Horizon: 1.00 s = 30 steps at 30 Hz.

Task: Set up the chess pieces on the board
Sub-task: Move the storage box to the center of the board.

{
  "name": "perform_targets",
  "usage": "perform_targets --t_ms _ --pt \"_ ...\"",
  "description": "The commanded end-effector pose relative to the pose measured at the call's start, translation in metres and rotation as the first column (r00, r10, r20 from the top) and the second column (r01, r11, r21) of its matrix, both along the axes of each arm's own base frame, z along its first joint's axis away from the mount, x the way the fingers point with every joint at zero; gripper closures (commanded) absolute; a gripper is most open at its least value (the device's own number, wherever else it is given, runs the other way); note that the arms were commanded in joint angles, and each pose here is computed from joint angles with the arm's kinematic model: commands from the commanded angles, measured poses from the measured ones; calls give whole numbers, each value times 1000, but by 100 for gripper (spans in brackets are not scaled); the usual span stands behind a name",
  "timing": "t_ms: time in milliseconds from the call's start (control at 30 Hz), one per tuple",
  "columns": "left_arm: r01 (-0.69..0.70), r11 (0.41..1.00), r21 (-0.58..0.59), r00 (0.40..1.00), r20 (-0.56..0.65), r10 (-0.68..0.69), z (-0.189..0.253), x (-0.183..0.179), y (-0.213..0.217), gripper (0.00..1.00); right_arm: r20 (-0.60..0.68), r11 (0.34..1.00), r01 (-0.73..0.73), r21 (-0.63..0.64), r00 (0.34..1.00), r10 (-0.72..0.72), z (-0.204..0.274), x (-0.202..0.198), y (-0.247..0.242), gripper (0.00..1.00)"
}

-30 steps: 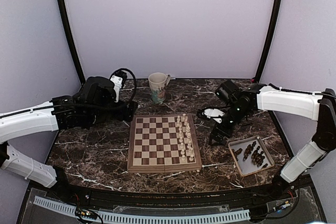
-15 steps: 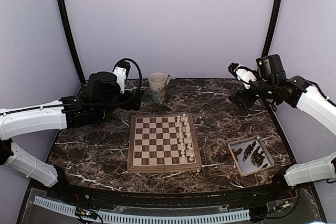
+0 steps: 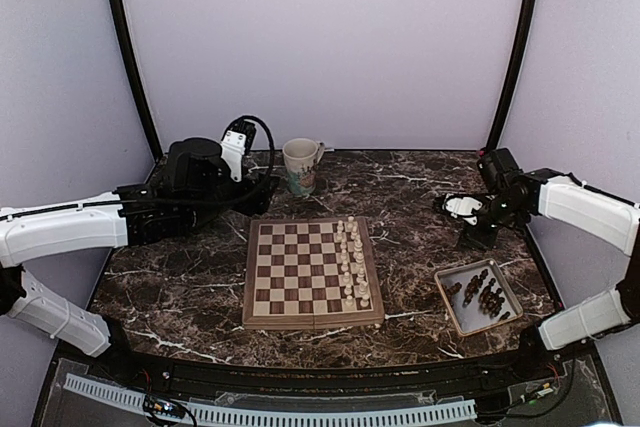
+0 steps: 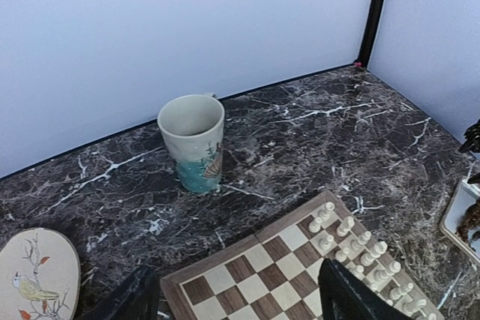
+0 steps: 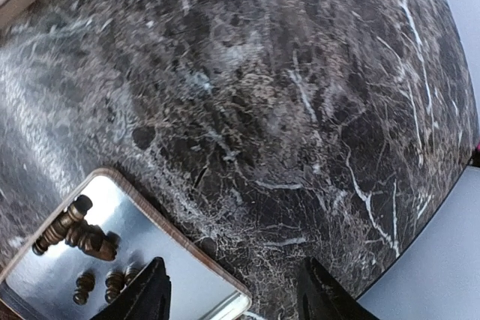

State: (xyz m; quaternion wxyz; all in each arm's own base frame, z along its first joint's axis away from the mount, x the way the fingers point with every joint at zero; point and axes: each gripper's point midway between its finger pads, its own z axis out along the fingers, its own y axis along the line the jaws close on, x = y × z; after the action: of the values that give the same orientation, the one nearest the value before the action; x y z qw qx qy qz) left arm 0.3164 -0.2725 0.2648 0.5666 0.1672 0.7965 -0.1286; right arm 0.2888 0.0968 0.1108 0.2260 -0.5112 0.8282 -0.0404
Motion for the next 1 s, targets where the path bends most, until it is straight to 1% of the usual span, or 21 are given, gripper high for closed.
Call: perform_targets --t_ms 0,67,167,267,367,600,867,967 --pt "123 992 -42 991 -46 -125 -6 -17 -14 28 -94 985 -158 -72 984 152 -24 -22 -5 48" --pt "145 988 -57 988 -48 -148 -6 -20 -17 29 -118 984 -166 -64 980 157 -28 -23 -3 56" --pt "158 985 -68 985 -56 -162 -8 -22 -18 29 -168 983 -182 -34 970 174 -35 -27 2 61" --pt "163 984 -66 984 -63 -167 -10 -23 -19 29 -189 984 -179 -13 967 173 -43 -28 6 62" --pt "162 984 -69 983 -80 -168 -13 -24 -19 29 -207 985 -171 -21 965 163 -53 -27 6 63" --pt "162 984 -71 980 -103 -169 -20 -28 -16 29 -256 982 -190 11 948 186 -65 -24 15 64" --pt "154 986 -59 980 -119 -160 -29 -29 -14 29 -295 978 -207 -7 935 196 -83 -23 21 70" --pt "148 987 -58 981 -117 -154 -31 -29 -12 29 -309 977 -211 5 929 202 -90 -21 29 71"
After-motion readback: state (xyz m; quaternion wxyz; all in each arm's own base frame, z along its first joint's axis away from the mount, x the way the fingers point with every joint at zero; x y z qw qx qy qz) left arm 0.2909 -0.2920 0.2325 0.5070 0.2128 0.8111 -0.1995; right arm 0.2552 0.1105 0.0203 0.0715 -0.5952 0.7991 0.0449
